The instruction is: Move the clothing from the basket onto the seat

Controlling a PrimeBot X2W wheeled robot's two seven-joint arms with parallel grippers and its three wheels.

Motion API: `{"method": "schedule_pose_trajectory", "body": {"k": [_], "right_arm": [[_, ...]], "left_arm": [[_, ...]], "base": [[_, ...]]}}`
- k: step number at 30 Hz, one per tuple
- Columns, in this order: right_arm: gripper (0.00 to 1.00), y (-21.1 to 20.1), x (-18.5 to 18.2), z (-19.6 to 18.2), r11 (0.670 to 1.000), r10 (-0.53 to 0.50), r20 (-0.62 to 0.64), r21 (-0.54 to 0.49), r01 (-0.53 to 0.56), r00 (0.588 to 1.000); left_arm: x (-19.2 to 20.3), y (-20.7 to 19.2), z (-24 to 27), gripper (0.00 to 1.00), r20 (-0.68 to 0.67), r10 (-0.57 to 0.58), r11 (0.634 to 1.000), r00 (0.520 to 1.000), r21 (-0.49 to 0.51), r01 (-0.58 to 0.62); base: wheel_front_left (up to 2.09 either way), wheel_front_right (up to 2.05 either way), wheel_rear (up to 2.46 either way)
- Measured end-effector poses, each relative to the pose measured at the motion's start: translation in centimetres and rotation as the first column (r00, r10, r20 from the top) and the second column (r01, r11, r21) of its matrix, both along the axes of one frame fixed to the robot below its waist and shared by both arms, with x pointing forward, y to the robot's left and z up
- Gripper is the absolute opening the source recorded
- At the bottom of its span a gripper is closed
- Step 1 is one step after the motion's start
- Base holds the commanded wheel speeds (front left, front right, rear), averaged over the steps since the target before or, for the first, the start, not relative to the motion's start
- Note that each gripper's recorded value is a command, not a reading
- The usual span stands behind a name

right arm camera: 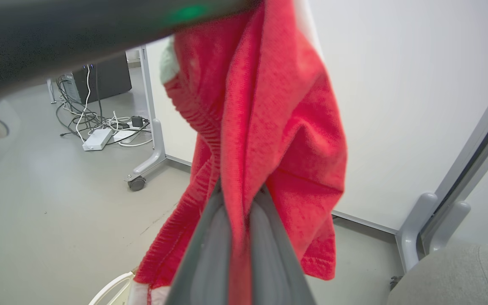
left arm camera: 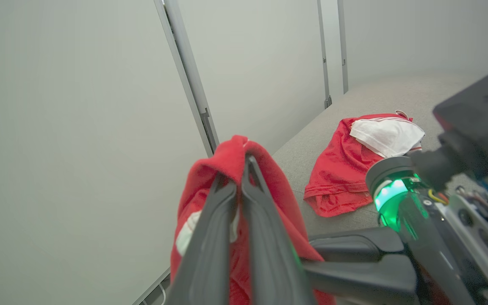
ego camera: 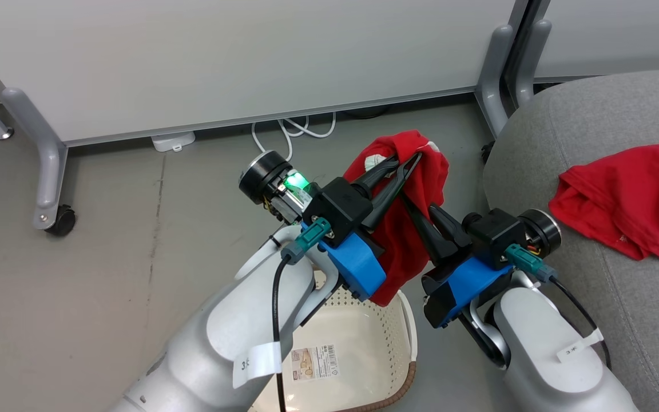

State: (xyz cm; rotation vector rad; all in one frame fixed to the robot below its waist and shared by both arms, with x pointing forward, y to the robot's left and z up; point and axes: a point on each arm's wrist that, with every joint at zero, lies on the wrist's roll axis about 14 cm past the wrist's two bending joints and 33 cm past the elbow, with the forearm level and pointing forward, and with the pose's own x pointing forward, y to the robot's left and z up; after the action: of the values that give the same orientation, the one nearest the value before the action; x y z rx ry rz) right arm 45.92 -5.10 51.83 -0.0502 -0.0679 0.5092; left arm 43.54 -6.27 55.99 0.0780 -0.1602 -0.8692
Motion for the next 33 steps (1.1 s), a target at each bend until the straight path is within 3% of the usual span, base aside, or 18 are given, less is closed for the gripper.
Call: {"method": "schedule_pose_trajectory", "body": {"k": [14,15,16,17,33], "right_arm": [[0.0,0.0,-0.3,0.6,1.0,0.003,0.014,0.006,-0.003,1.0],[0.0,0.0,-0.3,0.6,1.0,0.002,0.015,0.007,-0.002,1.0],[0.0,-0.1,-0.3,0.7,1.0,0.001,0.016,0.008,-0.001,1.0],[0.0,-0.1,-0.3,0.7,1.0,-0.001,0.017,0.01,0.001,1.0],[0.0,-4.7,-0.1,1.1,0.989,-0.138,0.021,0.056,0.137,0.99]], "left_arm": [[-0.2,-0.3,0.1,0.0,0.001,-0.009,1.0,1.0,0.003,0.009],[-0.2,-0.4,0.0,0.13,-0.001,-0.01,1.0,1.0,0.004,0.01],[-0.2,-0.4,0.0,0.79,-0.004,-0.009,1.0,1.0,0.002,0.009],[-0.2,-0.4,0.0,1.0,-0.004,-0.009,1.0,1.0,0.001,0.009],[-0.3,-2.1,-1.8,1.0,-0.04,-0.051,0.999,0.998,0.011,0.052]], "base": [[0.0,0.0,0.0],[0.0,0.0,0.0],[0.0,0.0,0.0],[0.0,0.0,0.0],[0.0,0.0,0.0]]}}
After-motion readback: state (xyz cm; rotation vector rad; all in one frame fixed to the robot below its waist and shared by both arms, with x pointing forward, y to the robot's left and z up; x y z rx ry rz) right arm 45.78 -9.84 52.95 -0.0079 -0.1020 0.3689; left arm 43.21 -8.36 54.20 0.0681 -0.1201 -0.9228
